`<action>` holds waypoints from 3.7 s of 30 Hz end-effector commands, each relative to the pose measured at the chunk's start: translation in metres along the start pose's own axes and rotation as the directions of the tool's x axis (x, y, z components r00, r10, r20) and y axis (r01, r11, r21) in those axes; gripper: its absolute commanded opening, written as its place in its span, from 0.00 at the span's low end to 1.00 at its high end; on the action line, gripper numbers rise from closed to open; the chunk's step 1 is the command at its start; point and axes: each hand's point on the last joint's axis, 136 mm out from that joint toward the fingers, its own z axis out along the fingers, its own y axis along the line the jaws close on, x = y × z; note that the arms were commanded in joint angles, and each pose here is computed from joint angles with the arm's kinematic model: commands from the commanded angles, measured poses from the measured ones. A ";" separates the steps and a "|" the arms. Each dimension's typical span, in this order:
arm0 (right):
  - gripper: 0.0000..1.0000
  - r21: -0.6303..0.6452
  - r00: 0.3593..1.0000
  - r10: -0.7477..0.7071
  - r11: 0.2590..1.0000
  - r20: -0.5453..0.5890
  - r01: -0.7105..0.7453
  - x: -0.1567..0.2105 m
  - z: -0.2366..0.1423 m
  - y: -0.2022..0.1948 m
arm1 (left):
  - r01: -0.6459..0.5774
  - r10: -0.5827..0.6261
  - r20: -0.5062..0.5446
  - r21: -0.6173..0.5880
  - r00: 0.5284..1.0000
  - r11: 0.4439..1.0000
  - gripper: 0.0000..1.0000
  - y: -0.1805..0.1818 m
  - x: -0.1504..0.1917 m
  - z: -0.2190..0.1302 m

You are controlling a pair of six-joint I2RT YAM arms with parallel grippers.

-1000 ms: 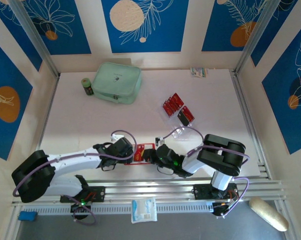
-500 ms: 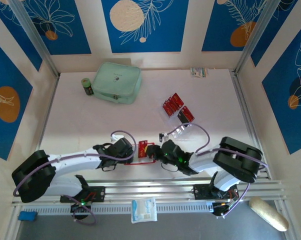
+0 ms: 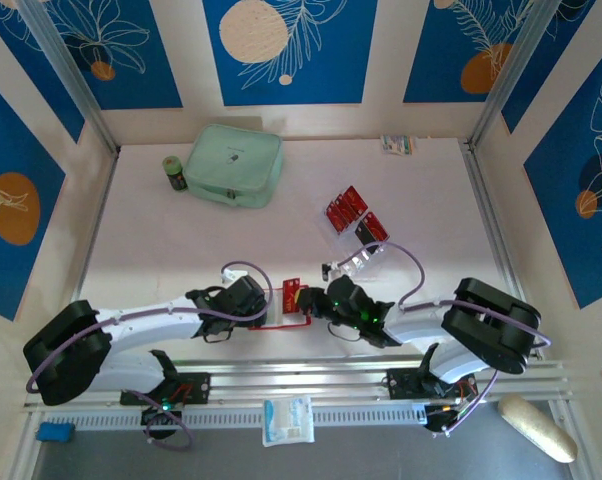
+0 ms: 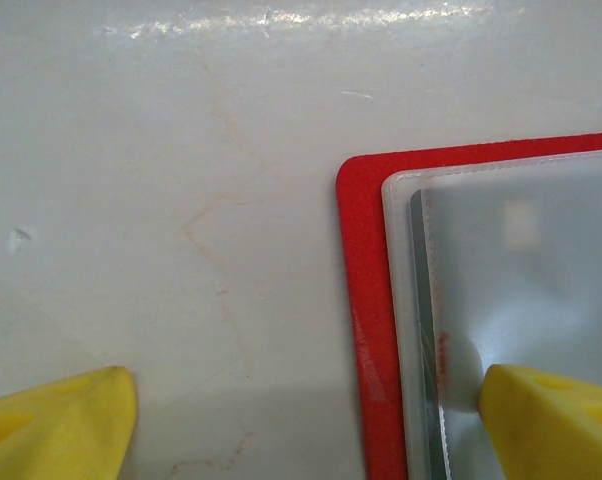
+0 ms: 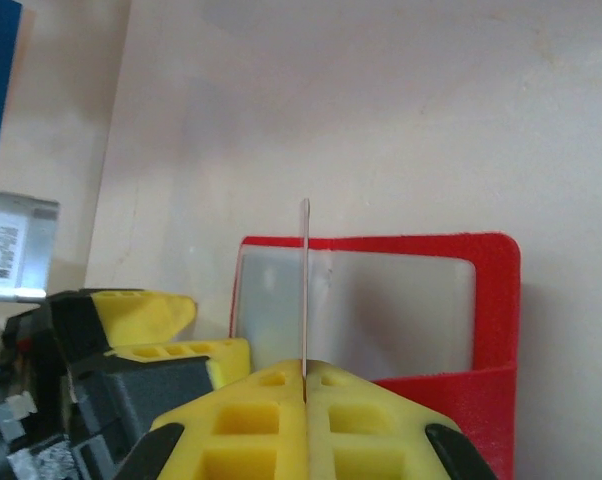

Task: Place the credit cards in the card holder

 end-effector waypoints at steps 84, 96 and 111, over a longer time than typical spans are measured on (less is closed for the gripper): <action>0.00 0.111 0.999 0.013 0.994 -0.040 -0.009 0.035 0.024 -0.023 | -0.033 0.021 -0.104 -0.112 0.994 0.993 0.89 0.034 0.032 0.008; 0.00 0.094 1.000 -0.028 0.995 0.003 0.028 0.010 0.002 -0.014 | -0.027 0.019 -0.089 -0.092 0.996 0.995 0.89 0.029 0.026 0.004; 0.00 0.040 1.000 0.012 0.999 0.002 -0.012 0.008 0.005 -0.010 | -0.033 0.022 -0.102 -0.105 0.995 0.994 0.88 0.032 0.030 0.007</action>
